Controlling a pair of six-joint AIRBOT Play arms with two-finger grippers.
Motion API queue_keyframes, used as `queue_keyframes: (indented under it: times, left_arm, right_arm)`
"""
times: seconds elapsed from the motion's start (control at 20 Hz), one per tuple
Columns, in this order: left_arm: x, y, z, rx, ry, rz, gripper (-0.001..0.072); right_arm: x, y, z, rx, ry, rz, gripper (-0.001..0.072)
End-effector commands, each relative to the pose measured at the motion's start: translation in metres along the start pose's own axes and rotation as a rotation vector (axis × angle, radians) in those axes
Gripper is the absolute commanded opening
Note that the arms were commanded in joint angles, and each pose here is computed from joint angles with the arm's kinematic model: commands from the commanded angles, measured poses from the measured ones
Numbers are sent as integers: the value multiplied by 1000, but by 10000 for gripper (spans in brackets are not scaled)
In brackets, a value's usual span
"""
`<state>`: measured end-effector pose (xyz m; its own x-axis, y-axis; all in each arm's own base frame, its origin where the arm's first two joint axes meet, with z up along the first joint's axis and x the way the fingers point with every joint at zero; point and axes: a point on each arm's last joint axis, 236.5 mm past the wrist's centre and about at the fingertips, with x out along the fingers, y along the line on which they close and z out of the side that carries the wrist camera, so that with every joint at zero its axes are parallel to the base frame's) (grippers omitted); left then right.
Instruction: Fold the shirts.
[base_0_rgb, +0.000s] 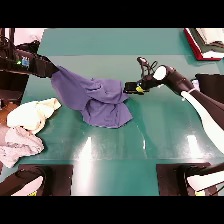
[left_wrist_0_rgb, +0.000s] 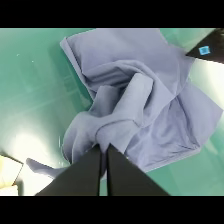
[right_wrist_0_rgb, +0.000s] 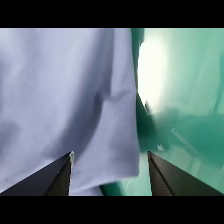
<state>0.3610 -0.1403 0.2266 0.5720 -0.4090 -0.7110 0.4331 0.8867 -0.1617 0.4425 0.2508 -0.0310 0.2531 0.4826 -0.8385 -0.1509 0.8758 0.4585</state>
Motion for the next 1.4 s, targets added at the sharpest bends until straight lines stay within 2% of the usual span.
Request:
queue_keyframes:
  times: [0.0,0.1,0.15,0.2,0.25,0.3,0.4,0.55,0.85,1.15,1.35]
  left_arm:
    - [-1,-1,-3,-4,13,-2,28]
    - [-1,-1,-6,-4,24,-4,28]
    - [-1,-1,-7,-4,28,-5,28]
    - [-1,-1,-7,-4,31,-5,27]
    - [-1,-2,-9,-4,36,-6,27]
    - [-1,-2,-9,-4,39,-7,28]
    - [-2,-2,-7,-4,32,-5,27]
    - [-25,-3,20,20,-63,17,27]
    - [-178,-42,118,147,-500,54,27]
    - [-314,-80,133,190,-879,62,27]
    - [-398,-111,123,220,-1124,20,27]
  right_arm:
    - [19,-5,-10,0,123,-7,535]
    - [28,-10,-16,2,171,-15,530]
    - [32,-11,-17,5,183,-16,475]
    - [35,-10,-19,4,189,-12,342]
    - [36,-8,-20,-15,189,-9,167]
    - [34,-6,-19,-52,187,-5,20]
    - [18,4,-11,-91,150,6,19]
    - [-54,22,25,-156,-16,14,18]
    - [-312,80,76,-327,-518,-13,17]
    - [-503,138,17,-457,-895,-6,17]
    - [-577,137,-27,-455,-1085,-67,17]
